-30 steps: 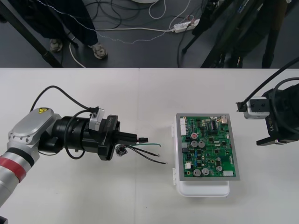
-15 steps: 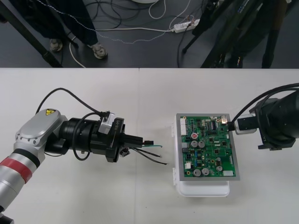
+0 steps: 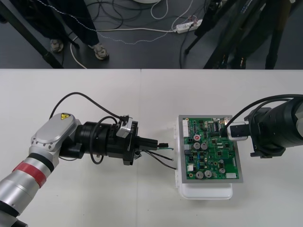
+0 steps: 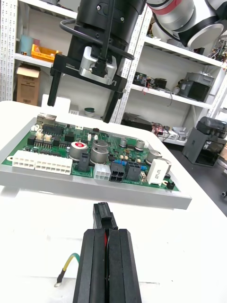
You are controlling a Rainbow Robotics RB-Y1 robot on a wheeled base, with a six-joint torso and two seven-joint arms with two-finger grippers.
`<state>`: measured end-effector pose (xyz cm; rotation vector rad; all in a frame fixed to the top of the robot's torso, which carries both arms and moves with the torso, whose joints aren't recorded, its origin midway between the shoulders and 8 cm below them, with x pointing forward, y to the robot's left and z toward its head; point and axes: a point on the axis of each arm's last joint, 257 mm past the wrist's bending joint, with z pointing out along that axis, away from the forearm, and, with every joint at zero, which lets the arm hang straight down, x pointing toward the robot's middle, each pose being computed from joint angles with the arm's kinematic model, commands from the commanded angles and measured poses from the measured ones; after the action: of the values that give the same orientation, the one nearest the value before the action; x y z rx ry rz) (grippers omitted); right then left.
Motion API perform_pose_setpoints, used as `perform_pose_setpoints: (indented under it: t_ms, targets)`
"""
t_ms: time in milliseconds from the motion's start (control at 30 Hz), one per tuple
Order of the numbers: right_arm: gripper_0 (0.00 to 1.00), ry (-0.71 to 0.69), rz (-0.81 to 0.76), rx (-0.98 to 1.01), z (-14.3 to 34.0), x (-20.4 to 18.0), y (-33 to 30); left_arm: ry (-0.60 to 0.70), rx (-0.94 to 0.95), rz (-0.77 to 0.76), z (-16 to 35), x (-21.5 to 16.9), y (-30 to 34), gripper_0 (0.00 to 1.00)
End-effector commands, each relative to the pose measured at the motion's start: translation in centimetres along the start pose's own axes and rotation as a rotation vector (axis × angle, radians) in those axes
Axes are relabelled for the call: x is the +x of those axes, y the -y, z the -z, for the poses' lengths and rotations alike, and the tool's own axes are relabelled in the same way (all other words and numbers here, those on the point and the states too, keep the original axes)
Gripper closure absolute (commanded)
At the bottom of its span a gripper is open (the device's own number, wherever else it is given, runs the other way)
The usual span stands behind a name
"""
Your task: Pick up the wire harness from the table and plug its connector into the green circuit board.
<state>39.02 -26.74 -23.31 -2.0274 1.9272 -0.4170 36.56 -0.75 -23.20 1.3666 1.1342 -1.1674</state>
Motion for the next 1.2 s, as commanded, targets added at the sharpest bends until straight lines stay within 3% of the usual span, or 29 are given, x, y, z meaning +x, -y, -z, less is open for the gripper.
perform_pose_setpoints:
  t_ms: [33,167,1200]
  targets:
    - [0.0,-0.009,-0.036,-0.053,-1.4,-0.2,-1.9,0.024,-0.02,-0.108,-1.7,-0.3,-0.2,1.0]
    - [0.0,-0.014,-0.032,-0.071,-1.8,-0.2,-2.5,0.032,-0.019,-0.175,-2.3,-0.5,-0.1,1.0]
    - [0.0,-0.015,-0.017,-0.04,-2.7,-1.6,-2.3,0.07,0.019,-0.134,-5.0,-0.7,1.6,1.0]
